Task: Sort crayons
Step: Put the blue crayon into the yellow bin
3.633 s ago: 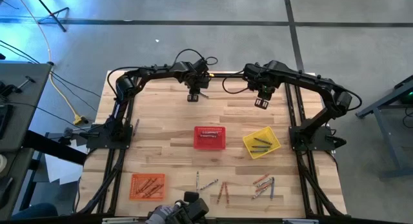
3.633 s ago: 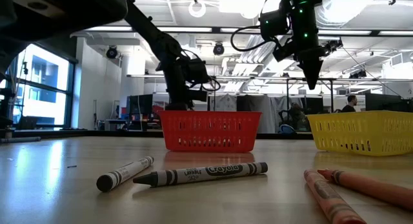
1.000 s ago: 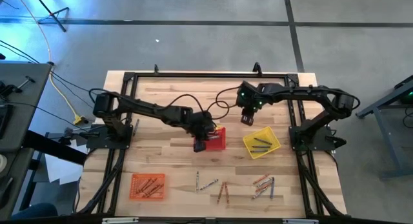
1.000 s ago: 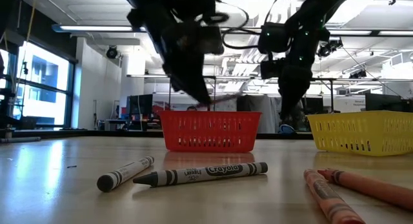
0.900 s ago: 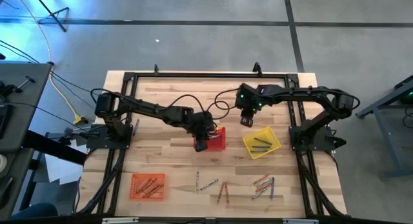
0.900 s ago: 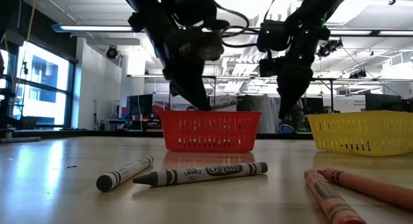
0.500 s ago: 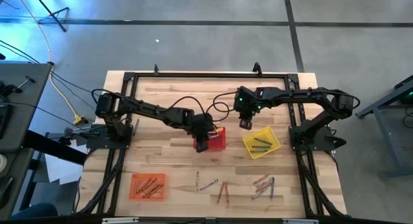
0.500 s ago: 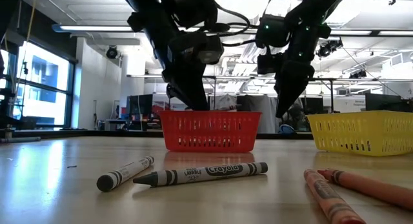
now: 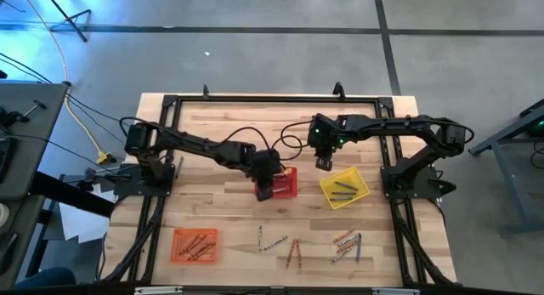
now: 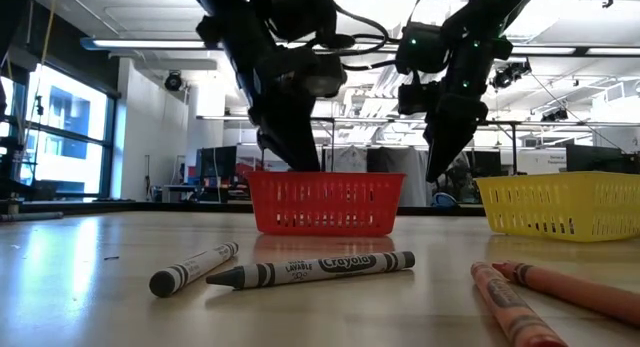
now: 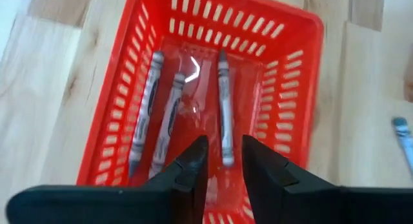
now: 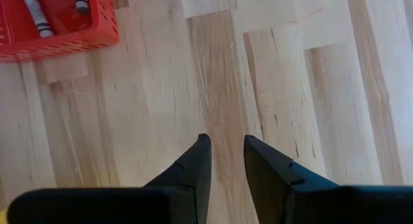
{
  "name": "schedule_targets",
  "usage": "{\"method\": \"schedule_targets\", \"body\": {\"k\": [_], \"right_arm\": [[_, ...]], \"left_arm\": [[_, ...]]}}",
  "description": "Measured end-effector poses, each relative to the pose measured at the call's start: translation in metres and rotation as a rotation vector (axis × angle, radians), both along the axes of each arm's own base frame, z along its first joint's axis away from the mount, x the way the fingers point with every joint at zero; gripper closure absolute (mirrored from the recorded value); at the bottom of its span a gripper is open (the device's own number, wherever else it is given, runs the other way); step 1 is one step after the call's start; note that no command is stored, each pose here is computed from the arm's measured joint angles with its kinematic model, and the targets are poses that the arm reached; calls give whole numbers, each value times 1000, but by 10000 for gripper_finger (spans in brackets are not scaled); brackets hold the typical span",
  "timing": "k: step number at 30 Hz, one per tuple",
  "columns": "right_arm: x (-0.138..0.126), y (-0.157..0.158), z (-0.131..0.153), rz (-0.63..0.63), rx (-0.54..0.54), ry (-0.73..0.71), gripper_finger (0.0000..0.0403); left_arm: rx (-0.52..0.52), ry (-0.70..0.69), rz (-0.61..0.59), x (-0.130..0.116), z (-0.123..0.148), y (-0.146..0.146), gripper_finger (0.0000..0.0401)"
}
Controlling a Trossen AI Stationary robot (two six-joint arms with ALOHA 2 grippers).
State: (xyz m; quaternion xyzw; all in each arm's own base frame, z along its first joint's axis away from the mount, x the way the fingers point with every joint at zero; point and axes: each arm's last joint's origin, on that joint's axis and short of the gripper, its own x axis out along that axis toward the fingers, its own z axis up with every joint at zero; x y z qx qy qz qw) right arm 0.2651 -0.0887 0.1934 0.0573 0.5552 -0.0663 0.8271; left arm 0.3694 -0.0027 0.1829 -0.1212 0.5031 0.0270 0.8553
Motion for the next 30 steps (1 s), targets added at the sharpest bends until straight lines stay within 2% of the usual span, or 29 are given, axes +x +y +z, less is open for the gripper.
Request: {"method": "schedule_targets", "body": {"k": [5,7,10,15,19,24,30], "right_arm": [[0,0,0,0,-1,-1,316],[0,0,0,-3,0,-2,316],[0,0,0,-6,1,-3,316],[2,-1,1,-1,-9,-25,316],[5,-2,2,0,-20,-56,316],[5,-2,2,0,-23,-64,316],[5,-2,2,0,-24,-64,316]], "left_arm": [[14,85,-17,-3,36,-4,314],[57,137,-7,-5,49,-8,314],[150,310,59,-22,63,-13,314],[269,605,242,-57,65,-15,314],[341,738,340,-84,60,-15,314],[311,725,435,-116,49,-11,314],[186,570,558,-157,44,-4,314]]}}
